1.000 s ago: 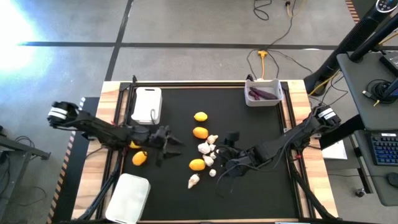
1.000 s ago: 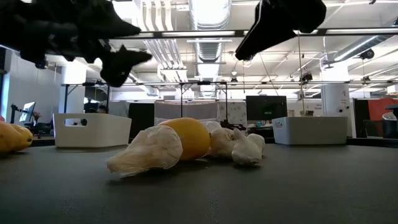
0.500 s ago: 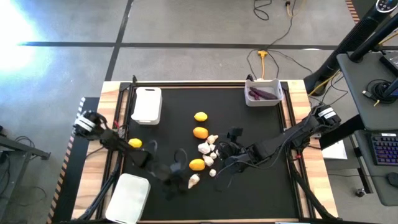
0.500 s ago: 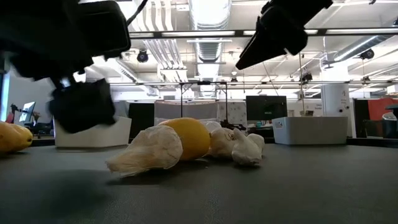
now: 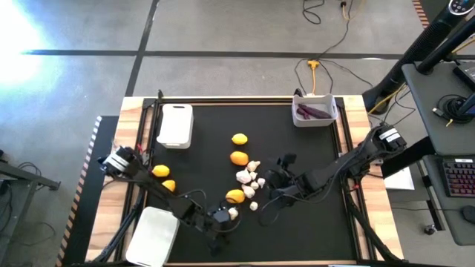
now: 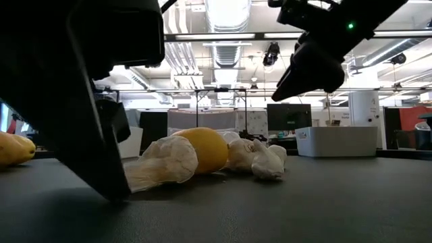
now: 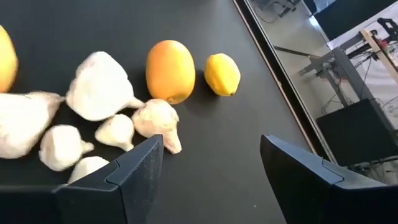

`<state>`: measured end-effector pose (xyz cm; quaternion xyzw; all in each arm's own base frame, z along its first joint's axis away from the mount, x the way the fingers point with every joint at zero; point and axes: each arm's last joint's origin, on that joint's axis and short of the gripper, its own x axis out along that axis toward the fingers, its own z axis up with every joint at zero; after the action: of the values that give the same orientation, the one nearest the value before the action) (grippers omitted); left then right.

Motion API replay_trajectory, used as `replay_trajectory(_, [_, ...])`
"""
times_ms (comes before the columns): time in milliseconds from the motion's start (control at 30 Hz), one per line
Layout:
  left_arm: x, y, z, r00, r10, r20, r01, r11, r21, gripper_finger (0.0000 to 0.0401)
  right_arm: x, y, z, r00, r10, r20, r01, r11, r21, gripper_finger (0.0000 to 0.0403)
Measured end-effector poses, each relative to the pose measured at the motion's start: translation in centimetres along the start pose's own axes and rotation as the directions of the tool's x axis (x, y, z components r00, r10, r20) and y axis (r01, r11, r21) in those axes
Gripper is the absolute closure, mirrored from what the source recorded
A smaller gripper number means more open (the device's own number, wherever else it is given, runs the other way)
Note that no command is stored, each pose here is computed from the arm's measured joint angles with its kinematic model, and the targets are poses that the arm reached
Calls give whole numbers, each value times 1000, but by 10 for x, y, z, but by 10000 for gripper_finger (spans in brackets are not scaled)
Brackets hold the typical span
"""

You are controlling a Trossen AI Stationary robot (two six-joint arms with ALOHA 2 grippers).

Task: Sort produce into baskets
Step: Put the big garlic into the bottom white bin

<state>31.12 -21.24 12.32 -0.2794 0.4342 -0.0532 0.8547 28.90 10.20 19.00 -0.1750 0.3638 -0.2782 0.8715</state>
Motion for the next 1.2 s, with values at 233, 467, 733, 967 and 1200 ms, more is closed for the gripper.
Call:
replay_trajectory(233, [9,2,-7,990,99,101,-92,993,-72,163,-8,6,-1,1000,22,17,-21,999,-25,142])
replay_trajectory(467, [5,-6,-5,996,83,35,-76,981,-179,163,-17,13,-7,998,48,27,-46,996,-73,149])
replay_trajectory(733, [-10,-18,5,929,367,-46,-370,921,-118,163,-20,21,-34,998,63,4,-62,991,-116,141])
replay_trajectory(967, [-19,-32,29,877,466,115,-453,883,-118,160,-23,26,-62,997,73,-22,-75,991,-111,133])
replay_trajectory(1200, [-9,-17,30,811,545,212,-526,838,-142,152,-32,32,-71,994,112,-15,-113,988,-105,137])
